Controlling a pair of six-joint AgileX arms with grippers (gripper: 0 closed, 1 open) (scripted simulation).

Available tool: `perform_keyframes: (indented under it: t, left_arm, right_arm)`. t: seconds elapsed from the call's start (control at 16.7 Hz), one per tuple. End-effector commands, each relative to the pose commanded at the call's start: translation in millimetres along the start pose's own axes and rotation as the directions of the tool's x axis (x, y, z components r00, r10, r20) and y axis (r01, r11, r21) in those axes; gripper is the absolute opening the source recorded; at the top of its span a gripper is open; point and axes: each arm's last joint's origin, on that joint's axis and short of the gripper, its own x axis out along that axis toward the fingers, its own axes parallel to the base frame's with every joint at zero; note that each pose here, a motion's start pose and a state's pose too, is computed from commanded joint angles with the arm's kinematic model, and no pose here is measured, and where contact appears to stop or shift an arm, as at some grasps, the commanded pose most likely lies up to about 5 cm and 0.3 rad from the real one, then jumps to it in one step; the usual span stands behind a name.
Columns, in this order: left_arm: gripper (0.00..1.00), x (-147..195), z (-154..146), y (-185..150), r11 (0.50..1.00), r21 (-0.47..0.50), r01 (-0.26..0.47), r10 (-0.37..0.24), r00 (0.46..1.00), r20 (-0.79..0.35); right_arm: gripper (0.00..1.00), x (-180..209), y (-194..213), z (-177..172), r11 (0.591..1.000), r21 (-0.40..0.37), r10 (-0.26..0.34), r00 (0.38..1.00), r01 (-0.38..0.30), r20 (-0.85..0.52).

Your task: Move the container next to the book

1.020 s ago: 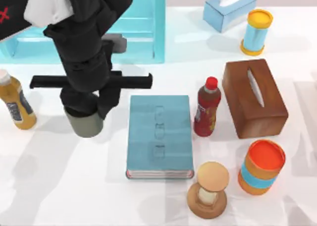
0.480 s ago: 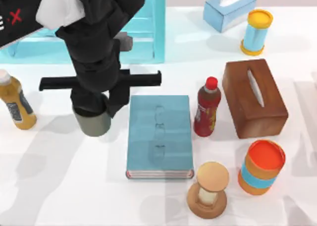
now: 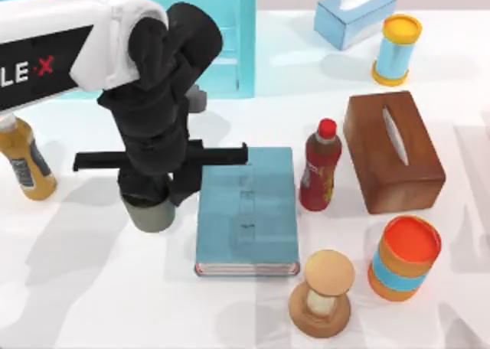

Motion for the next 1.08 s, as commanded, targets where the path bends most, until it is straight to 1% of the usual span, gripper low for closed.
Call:
perform_keyframes:
  t: [0.12,0.36,1.08]
  left_arm:
    - [0.0,11.0,-0.8,2.0,1.0,0.001,-0.005,0.005,1.0,-0.006]
    - [0.0,12.2,-0.8,2.1,1.0,0.001,-0.006,0.006,1.0,-0.007]
    - [0.9,12.2,-0.8,2.1,1.0,0.001,-0.006,0.006,1.0,-0.007]
  right_arm:
    - [1.0,0.0,0.0,0.0,1.0,0.0,0.0,1.0,0.0,0.0]
    - [1.0,0.0,0.0,0.0,1.0,0.0,0.0,1.0,0.0,0.0]
    - [1.0,0.0,0.0,0.0,1.0,0.0,0.0,1.0,0.0,0.0]
